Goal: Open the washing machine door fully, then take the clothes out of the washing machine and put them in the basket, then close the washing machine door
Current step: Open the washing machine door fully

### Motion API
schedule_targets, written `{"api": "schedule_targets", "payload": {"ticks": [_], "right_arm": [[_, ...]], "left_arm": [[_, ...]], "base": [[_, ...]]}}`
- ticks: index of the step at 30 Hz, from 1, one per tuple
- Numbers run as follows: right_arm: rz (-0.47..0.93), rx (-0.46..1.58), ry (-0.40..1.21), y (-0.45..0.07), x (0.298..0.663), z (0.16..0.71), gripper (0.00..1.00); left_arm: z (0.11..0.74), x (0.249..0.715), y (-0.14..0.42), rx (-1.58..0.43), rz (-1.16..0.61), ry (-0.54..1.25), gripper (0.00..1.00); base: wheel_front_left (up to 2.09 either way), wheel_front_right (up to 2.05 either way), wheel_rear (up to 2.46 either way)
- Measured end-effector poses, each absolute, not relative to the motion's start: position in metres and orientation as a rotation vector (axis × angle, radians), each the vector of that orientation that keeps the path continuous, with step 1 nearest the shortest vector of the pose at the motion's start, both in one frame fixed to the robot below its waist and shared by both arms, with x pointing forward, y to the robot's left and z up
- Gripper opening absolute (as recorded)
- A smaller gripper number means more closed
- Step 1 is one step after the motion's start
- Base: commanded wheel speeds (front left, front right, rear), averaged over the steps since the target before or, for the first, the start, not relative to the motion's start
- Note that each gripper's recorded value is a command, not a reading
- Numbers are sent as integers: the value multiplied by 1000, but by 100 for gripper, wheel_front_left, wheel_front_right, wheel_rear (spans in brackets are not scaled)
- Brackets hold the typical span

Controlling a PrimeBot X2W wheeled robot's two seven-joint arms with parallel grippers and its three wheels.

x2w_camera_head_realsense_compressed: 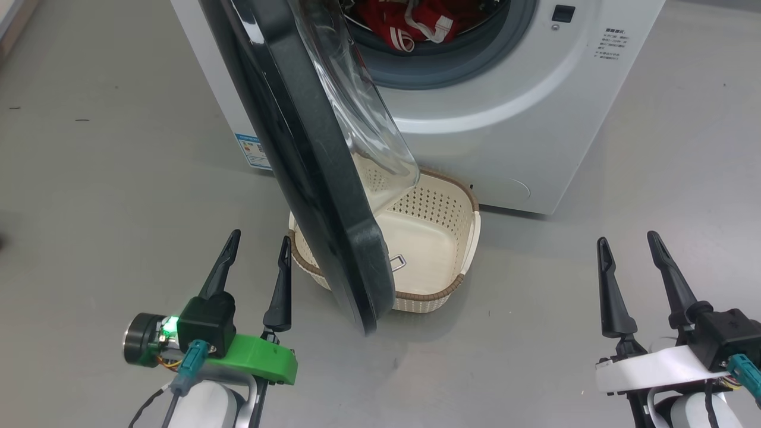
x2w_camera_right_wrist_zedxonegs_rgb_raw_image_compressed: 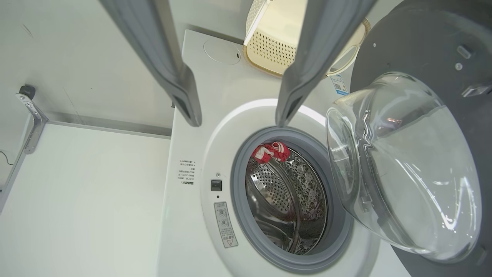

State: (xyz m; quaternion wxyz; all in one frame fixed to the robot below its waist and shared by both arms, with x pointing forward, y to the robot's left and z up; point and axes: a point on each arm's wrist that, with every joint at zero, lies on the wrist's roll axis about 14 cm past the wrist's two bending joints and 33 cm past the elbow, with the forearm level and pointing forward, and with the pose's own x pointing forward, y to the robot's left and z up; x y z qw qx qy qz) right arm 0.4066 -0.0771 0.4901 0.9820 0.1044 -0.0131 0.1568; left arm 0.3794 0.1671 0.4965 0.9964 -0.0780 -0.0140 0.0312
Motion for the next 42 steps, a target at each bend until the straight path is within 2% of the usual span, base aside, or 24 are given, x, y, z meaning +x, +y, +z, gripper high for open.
{"api": "schedule_targets", "payload": {"ticks": [9, 10, 11, 13, 16, 17, 19, 20, 31, 36, 42], "right_arm": [[323, 212, -23, -76, 405, 489, 100], [323, 213, -24, -76, 405, 489, 100], [321, 213, -24, -77, 405, 489, 100], [320, 215, -24, -77, 405, 489, 100], [313, 213, -15, -79, 405, 485, 100], [314, 213, -14, -79, 405, 485, 100], [312, 211, -14, -80, 405, 485, 100], [313, 212, -13, -80, 406, 484, 100], [314, 208, 5, -81, 404, 478, 100], [312, 203, 18, -81, 402, 474, 100], [320, 198, 18, -79, 401, 474, 100]], "left_arm": [[496, 379, 168, -165, 65, -25, 100], [496, 379, 167, -165, 64, -25, 92], [495, 379, 167, -165, 63, -24, 92], [495, 378, 166, -165, 61, -23, 48], [495, 378, 166, -165, 61, -23, 25], [495, 378, 166, -165, 62, -24, 22], [496, 378, 166, -165, 62, -25, 10], [496, 378, 167, -165, 63, -26, 0], [533, 382, 176, -164, 81, -142, 0], [575, 387, 183, -155, 86, -273, 0], [658, 384, 180, -118, 54, -529, 0]], "base": [[0, 0, 0], [0, 0, 0], [0, 0, 0], [0, 0, 0], [0, 0, 0], [0, 0, 0], [0, 0, 0], [0, 0, 0], [0, 0, 0], [0, 0, 0], [0, 0, 0]]}}
